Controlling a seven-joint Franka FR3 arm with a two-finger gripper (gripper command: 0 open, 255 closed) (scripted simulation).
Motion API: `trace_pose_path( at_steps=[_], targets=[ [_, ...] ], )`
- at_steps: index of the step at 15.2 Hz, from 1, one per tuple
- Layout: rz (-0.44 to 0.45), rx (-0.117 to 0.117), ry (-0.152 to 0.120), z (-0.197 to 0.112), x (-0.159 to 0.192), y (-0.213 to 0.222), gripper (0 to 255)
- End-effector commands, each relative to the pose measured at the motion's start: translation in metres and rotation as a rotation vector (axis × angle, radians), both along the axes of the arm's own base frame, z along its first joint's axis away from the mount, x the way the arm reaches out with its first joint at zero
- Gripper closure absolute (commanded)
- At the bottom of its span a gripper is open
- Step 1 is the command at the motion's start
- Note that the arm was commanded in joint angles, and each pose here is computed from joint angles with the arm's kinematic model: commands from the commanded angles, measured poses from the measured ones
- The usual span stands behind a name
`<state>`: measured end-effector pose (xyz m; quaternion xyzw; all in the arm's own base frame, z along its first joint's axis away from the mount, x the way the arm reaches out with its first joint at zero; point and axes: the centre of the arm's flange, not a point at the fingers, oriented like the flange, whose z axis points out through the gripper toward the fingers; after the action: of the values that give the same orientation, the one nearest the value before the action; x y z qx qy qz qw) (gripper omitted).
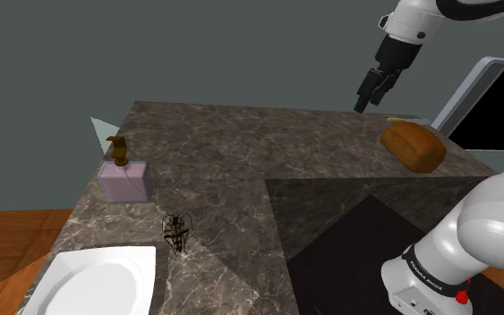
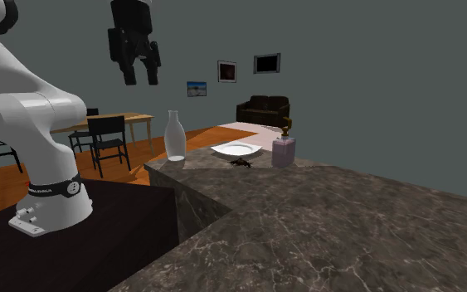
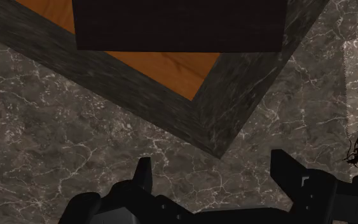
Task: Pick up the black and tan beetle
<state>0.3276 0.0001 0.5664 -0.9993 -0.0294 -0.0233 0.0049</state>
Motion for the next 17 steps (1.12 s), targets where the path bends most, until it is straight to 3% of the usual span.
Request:
trace_pose_path(
  at_steps=[1, 17],
  targets=[
    [0.000, 0.000, 0.000, 0.000, 0.000, 0.000, 0],
    [-0.157, -0.024, -0.078, -0.113, 0.001, 0.184, 0]
  ],
)
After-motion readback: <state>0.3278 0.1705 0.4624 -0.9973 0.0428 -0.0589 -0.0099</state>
